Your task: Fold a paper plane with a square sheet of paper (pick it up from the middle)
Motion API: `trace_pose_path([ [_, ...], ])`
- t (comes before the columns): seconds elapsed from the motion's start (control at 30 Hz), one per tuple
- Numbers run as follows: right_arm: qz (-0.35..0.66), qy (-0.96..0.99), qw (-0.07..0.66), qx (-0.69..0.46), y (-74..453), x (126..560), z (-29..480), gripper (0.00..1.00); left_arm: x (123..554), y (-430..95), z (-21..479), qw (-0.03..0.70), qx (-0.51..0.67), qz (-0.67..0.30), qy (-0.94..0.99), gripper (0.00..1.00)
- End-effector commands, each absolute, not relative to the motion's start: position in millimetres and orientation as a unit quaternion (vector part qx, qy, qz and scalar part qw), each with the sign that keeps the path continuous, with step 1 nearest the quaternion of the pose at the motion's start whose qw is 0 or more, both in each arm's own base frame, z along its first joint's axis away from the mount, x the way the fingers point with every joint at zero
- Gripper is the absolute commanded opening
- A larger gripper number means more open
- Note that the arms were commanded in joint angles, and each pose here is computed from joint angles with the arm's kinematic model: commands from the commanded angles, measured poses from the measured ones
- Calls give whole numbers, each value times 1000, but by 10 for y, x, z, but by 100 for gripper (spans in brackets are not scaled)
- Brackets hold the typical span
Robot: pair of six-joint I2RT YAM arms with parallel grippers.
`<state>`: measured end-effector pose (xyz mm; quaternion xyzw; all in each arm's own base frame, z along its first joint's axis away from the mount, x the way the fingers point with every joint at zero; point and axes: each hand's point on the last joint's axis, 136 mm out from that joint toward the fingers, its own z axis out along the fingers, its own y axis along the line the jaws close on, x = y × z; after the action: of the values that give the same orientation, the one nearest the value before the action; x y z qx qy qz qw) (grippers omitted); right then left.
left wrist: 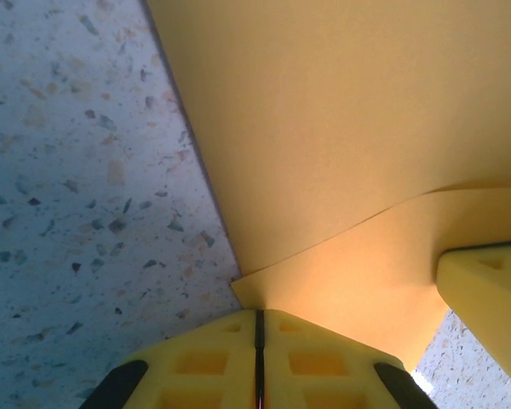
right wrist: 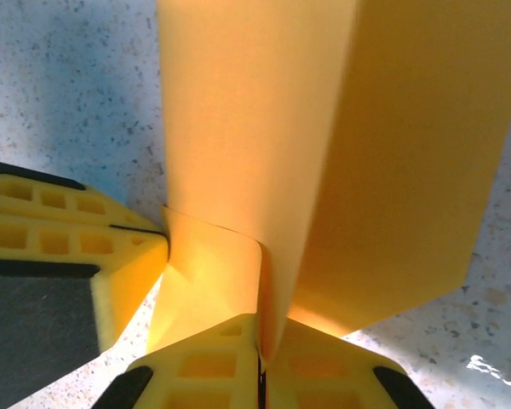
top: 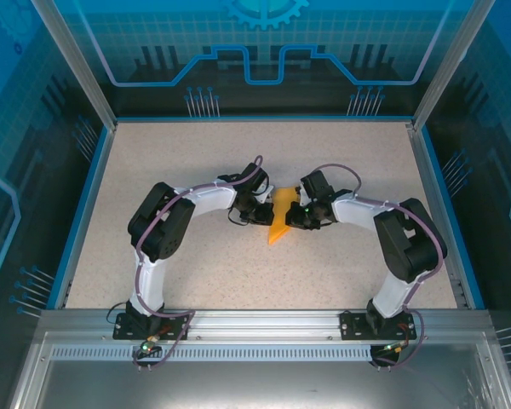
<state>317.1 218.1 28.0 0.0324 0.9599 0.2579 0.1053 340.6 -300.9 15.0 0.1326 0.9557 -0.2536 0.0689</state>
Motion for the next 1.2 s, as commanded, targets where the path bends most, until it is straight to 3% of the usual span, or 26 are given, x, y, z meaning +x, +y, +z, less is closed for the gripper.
trace_pose_path([
  [0.0, 252, 962, 103, 21, 2264, 3179, 296, 8, 3293, -3085, 14, 50, 149, -246, 956, 9],
  [0.4, 287, 952, 108, 24, 2427, 3241, 442, 8, 3255, -3082, -64, 45, 149, -247, 956, 9],
  [0.53, 298, 948, 108, 28, 2430, 3202, 480, 19, 3255, -3077, -75, 45, 149, -245, 957, 9],
  [0.77, 332, 936, 111, 40, 2464, 3112, 555, 21, 3302, -3105, -54, 49, 148, -245, 957, 9],
  [0.9, 324, 939, 102, 44, 2466, 3070, 465, 20, 3309, -3108, -39, 50, 147, -246, 957, 9],
  [1.17, 275, 955, 103, 39, 2342, 3035, 312, 8, 3333, -3174, 131, 59, 144, -265, 952, 10],
])
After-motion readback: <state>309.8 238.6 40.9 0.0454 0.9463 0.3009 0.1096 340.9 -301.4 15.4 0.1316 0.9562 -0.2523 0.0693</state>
